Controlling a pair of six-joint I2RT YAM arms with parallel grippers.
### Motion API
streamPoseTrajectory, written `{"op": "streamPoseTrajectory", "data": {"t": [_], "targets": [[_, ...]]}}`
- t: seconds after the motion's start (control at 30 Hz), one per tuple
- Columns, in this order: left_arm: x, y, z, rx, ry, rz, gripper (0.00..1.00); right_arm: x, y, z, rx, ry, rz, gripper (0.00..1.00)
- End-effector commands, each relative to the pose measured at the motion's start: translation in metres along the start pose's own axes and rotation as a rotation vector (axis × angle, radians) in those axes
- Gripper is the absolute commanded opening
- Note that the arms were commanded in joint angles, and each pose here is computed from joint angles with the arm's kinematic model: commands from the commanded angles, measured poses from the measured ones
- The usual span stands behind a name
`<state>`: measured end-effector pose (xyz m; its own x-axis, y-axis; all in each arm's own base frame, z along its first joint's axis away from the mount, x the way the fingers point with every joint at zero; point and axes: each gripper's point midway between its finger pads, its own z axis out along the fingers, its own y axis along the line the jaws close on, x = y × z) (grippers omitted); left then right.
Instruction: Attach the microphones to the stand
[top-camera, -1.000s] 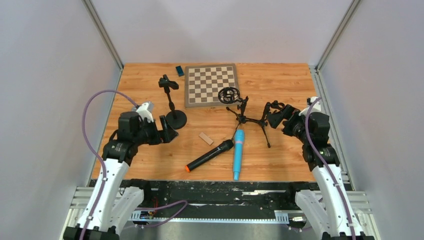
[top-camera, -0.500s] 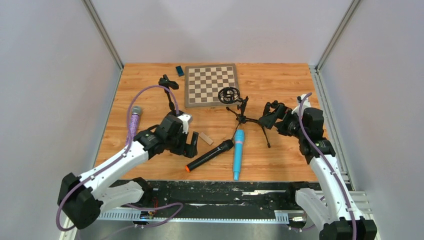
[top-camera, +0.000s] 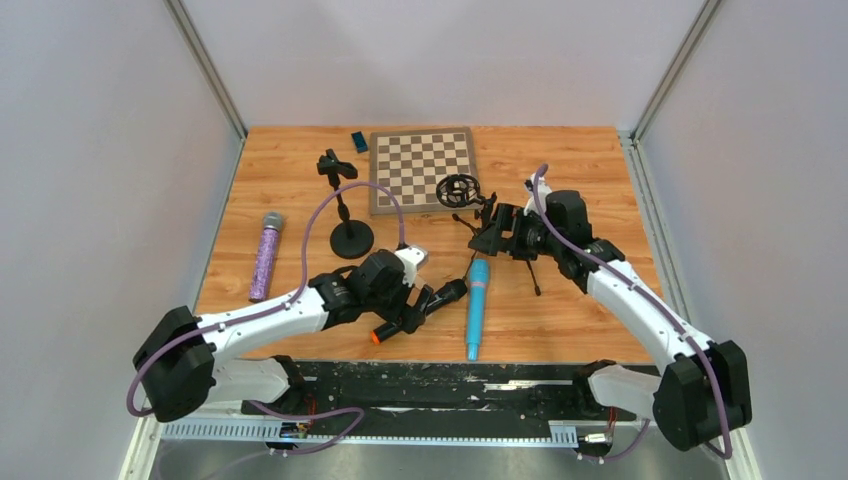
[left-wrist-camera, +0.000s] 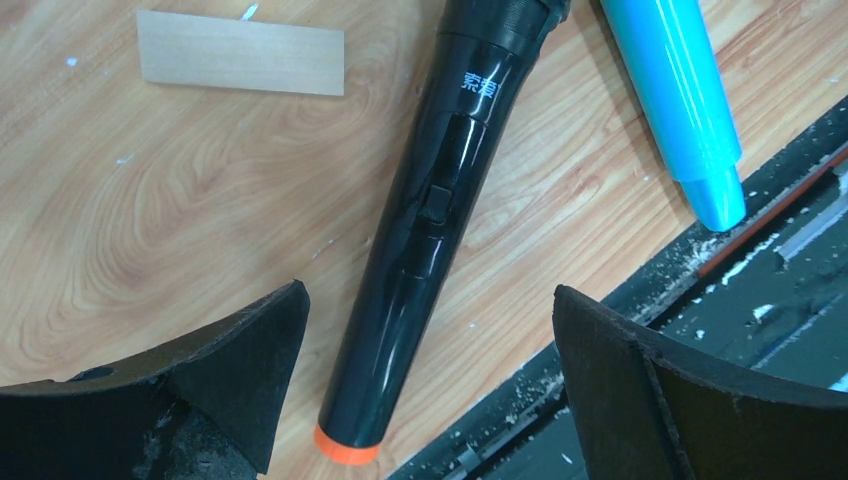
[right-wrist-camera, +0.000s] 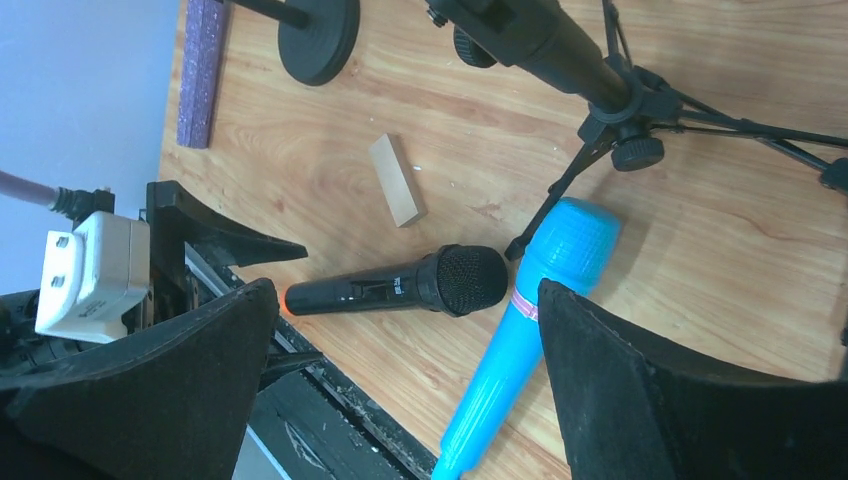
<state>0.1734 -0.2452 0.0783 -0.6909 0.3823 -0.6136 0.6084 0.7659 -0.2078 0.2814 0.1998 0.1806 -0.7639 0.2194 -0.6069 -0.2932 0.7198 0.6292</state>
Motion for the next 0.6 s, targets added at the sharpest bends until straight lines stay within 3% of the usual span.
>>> {"op": "streamPoseTrajectory", "data": {"t": [0.0,0.13,0.4,0.57], "targets": [[-0.010,0.004,0.012,-0.023,-0.101,0.082,1.00,-0.018,0.015,0.009,-0.032,-0.032,-0.057,1.00],[-0.005,0.011,0.017,-0.046,-0.109,0.114,0.97,-0.016,0.015,0.016,-0.046,-0.010,-0.065,1.00],[0.012,0.014,0.031,-0.059,-0.085,0.157,0.80,-0.014,0.015,0.017,-0.056,0.004,-0.090,1.00],[0.015,0.011,0.039,-0.087,-0.091,0.204,0.79,-0.017,0.014,0.007,-0.036,-0.033,-0.115,1.00]]}}
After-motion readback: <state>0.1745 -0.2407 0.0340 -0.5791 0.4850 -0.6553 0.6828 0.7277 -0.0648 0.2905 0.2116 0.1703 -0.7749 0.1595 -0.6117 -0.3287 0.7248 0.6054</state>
